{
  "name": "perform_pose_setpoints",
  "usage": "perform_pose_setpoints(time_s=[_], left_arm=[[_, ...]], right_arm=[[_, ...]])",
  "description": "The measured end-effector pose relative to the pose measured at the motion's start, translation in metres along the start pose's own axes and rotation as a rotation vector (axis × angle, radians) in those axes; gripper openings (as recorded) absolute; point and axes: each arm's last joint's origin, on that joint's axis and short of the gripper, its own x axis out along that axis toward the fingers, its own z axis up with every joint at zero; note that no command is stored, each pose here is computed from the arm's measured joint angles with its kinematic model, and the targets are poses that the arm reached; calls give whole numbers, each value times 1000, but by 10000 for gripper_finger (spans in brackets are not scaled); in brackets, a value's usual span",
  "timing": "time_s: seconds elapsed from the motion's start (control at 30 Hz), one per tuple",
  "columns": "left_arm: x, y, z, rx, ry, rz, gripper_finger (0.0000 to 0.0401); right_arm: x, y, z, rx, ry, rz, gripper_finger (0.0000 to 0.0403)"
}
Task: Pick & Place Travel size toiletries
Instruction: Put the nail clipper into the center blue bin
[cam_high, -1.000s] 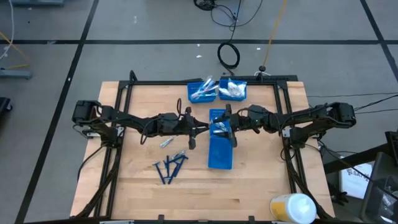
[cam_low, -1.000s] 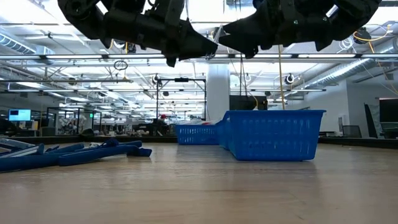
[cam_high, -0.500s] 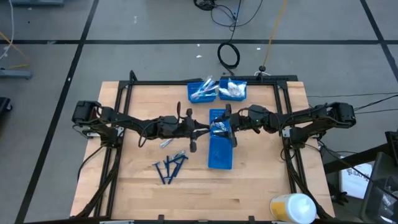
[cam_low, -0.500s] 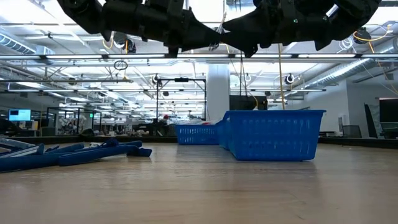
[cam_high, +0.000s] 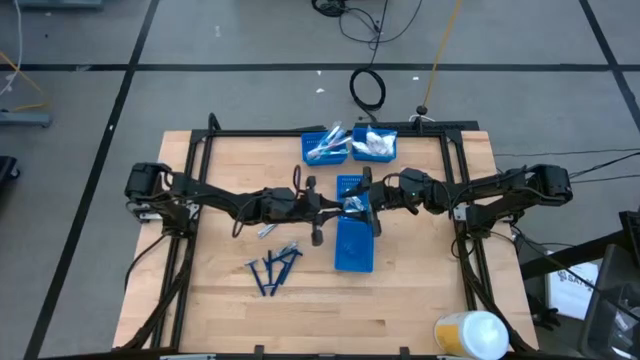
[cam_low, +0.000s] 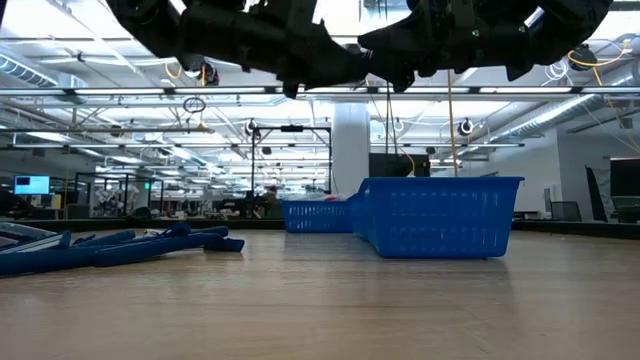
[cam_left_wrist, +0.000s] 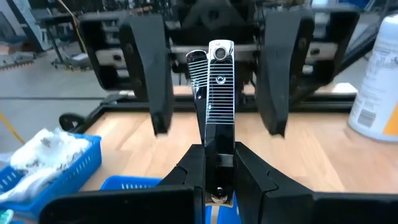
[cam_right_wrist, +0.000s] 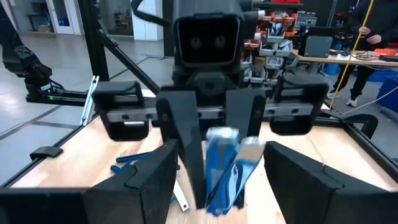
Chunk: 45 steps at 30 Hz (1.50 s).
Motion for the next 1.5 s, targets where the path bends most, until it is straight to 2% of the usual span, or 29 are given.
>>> perform_pose_setpoints(time_s=[0.27, 0.53, 0.67, 0.9, 1.23, 1.33, 1.5], left_arm=[[2, 0, 6, 25, -12, 1, 35], [2, 0, 4, 35, 6, 8, 43], [2, 0, 4, 35, 12, 8, 44], [2, 0, 3, 36, 17, 2, 41], [2, 0, 3, 27, 14, 6, 50], [2, 1, 3, -70, 19, 39, 74], [2, 3, 0, -138, 46, 107, 161]], right_arm=[[0, 0, -3, -23, 26, 1, 219], [0, 0, -2, -31, 18, 1, 190], [0, 0, -1, -34, 9, 4, 155], [0, 0, -1, -46, 7, 13, 66], [0, 0, -3, -93, 27, 9, 64], [0, 0, -3, -84, 32, -1, 64], [0, -1, -6, -76, 61, -20, 64]])
